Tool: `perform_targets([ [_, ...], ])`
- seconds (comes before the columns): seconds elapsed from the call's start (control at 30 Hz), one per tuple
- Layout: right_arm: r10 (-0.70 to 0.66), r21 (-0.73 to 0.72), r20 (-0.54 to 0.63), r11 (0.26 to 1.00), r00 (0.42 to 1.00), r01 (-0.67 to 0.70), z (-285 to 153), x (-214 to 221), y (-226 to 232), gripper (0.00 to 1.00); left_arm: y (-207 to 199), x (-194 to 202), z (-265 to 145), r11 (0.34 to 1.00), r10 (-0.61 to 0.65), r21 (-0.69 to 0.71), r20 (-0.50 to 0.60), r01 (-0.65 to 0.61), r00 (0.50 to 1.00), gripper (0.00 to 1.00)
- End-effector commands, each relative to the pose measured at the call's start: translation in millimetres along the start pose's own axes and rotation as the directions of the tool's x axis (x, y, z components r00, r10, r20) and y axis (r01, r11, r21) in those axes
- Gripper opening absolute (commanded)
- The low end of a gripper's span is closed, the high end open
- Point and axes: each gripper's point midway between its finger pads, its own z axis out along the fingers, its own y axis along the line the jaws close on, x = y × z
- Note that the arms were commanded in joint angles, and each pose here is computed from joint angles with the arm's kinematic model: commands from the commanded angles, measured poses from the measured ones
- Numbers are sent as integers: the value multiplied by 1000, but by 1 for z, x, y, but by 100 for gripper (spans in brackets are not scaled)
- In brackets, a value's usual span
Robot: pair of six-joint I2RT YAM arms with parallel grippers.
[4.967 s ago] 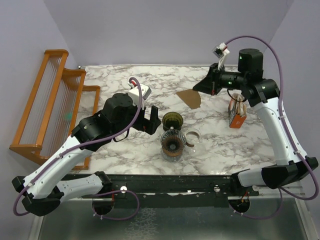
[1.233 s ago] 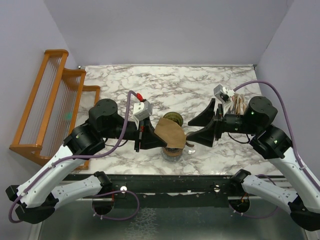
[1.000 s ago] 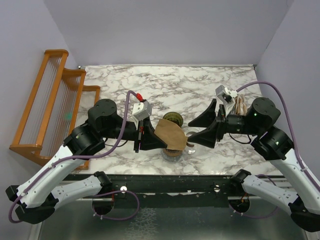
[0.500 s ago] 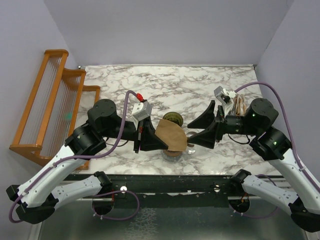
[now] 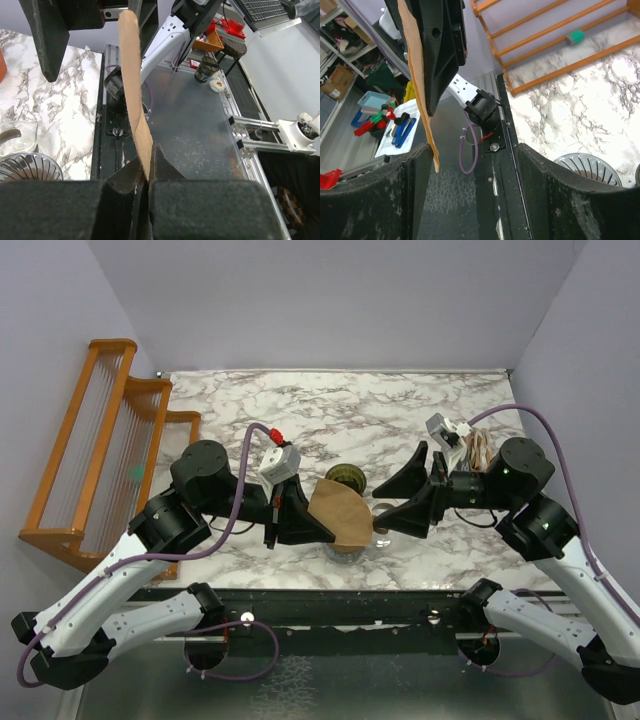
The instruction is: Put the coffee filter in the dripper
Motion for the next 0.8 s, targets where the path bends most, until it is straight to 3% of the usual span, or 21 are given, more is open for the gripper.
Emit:
perform_targets([
  [0.0,-3,-49,11,999,1000,3,0,-1,9,73,-13,-2,-2,998,24,60,10,-24,1000,0],
  [0.77,1,-89,10,996,1000,-1,4,4,10,73,-19,1,-2,994,34,103,14,-35,999,0],
])
